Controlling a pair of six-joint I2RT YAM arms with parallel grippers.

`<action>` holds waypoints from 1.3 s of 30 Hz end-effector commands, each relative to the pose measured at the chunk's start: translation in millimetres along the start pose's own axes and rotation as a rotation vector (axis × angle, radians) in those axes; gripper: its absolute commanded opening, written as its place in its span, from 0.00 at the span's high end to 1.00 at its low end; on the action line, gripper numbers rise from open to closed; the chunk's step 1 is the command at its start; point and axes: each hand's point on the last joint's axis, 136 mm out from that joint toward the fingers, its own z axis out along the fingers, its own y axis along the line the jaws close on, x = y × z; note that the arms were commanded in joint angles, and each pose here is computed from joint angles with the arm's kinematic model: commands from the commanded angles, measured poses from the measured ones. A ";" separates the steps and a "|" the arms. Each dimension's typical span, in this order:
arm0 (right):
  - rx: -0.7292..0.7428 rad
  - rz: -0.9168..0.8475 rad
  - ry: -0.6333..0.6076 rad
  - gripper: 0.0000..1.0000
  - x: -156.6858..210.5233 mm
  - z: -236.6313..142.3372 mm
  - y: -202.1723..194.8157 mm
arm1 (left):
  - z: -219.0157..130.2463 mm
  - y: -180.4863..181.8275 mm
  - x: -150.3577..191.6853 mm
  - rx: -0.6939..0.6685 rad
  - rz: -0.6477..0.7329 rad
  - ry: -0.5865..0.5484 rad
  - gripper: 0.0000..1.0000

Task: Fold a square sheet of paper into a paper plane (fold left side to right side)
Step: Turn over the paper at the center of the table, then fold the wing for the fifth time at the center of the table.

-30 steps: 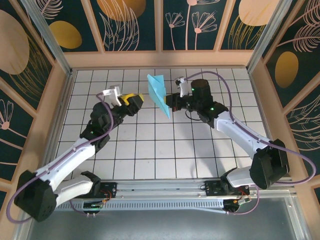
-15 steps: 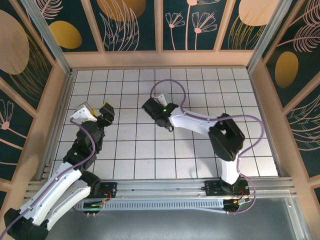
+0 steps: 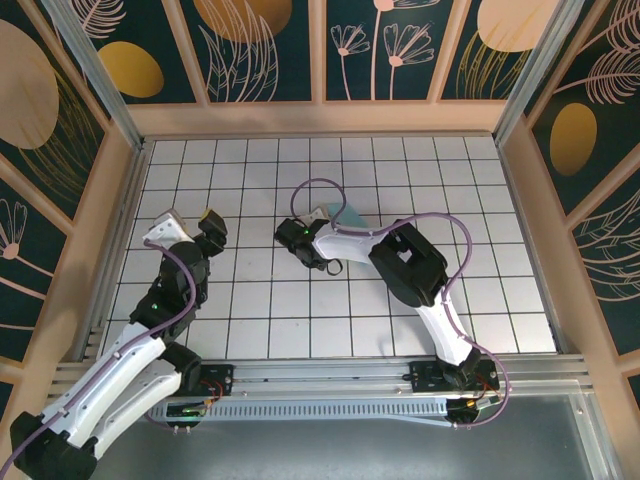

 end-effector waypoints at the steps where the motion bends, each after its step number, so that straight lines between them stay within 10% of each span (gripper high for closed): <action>1: -0.106 0.080 -0.011 0.79 -10.1 -6.7 15.0 | 2.0 -6.7 1.4 0.021 0.005 0.015 0.25; 19: -0.583 0.581 -0.195 0.29 -46.5 -56.8 -73.5 | 29.7 -60.3 57.5 0.205 -0.028 0.248 0.17; 39: -0.814 1.065 -0.286 0.11 20.8 -27.4 -167.7 | 90.1 -156.3 229.3 0.445 -0.151 0.873 0.28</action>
